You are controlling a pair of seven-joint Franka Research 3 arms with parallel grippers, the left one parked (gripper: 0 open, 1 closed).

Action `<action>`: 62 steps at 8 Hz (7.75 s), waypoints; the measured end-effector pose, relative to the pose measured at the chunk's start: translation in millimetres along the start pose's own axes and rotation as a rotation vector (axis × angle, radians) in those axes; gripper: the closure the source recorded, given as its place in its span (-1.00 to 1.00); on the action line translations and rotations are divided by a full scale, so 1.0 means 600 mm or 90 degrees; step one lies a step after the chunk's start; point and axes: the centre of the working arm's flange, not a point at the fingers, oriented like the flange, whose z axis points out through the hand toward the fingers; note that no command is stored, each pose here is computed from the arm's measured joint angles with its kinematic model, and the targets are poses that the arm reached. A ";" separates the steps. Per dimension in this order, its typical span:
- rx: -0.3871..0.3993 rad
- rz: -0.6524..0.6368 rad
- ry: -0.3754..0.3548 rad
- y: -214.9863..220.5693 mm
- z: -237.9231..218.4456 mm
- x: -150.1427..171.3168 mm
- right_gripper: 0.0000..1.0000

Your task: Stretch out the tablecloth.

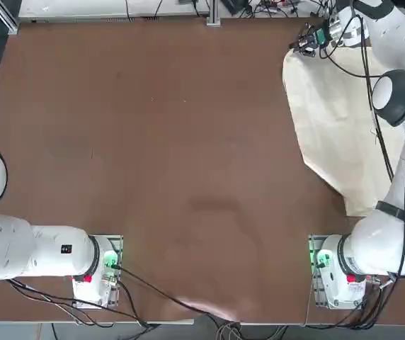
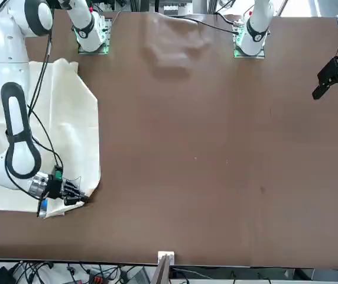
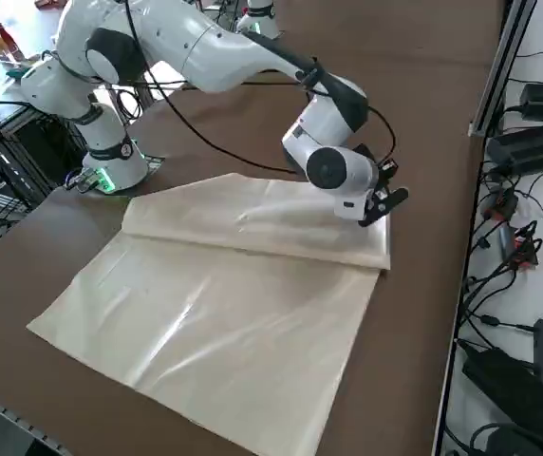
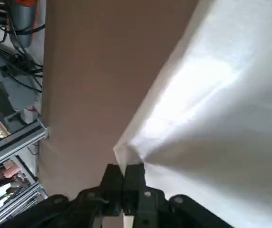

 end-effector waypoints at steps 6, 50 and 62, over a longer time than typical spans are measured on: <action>0.070 0.041 -0.040 -0.021 0.068 -0.020 0.96; -0.440 -0.430 -0.161 0.099 0.046 -0.391 -1.00; -0.580 -0.979 -0.405 0.292 0.134 -0.636 -1.00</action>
